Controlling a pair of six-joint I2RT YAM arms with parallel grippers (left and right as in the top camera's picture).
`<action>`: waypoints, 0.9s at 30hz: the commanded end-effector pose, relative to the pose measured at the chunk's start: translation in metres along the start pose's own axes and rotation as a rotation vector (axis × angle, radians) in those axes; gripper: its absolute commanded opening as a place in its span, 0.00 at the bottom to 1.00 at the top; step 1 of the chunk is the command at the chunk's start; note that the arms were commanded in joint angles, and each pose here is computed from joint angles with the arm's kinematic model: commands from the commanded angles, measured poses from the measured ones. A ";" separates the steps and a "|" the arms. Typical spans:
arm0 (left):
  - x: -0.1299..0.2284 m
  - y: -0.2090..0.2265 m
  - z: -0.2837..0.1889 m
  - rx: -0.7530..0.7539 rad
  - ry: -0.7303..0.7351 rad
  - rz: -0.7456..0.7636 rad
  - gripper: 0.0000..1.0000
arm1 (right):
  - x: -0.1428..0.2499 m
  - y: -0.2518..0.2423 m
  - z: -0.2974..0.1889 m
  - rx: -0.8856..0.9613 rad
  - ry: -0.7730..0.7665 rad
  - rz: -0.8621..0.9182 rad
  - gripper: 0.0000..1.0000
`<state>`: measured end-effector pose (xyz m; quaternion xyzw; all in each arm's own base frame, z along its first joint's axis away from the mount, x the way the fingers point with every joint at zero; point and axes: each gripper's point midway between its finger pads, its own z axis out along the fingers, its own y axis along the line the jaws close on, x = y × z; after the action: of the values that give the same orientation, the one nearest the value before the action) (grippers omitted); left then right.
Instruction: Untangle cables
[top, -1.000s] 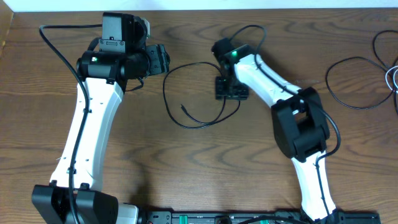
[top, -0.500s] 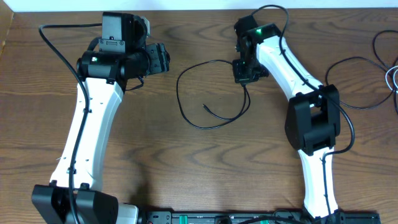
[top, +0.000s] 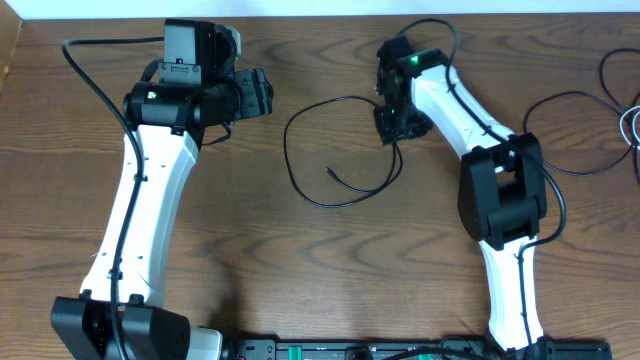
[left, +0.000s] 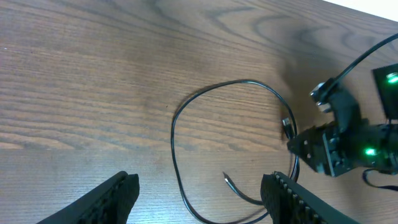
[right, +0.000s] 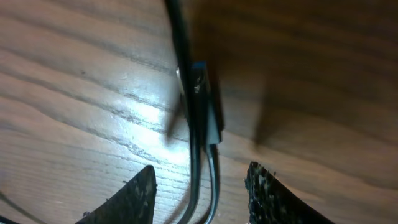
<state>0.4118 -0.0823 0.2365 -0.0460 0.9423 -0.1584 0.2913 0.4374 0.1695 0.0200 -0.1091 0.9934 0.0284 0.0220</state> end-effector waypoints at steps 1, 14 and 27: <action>-0.004 0.001 -0.004 -0.007 -0.016 -0.009 0.69 | 0.014 0.000 0.015 0.010 0.043 -0.028 0.42; -0.005 0.001 -0.004 -0.006 -0.019 -0.008 0.69 | 0.068 -0.012 0.035 0.078 0.225 0.114 0.32; -0.005 0.001 -0.004 -0.006 -0.019 -0.008 0.69 | 0.050 -0.038 0.032 0.194 0.136 0.213 0.01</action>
<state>0.4123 -0.0823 0.2369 -0.0460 0.9420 -0.1584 0.2924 0.3959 0.1356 -0.0017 -0.0023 0.9982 -0.0513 -0.0316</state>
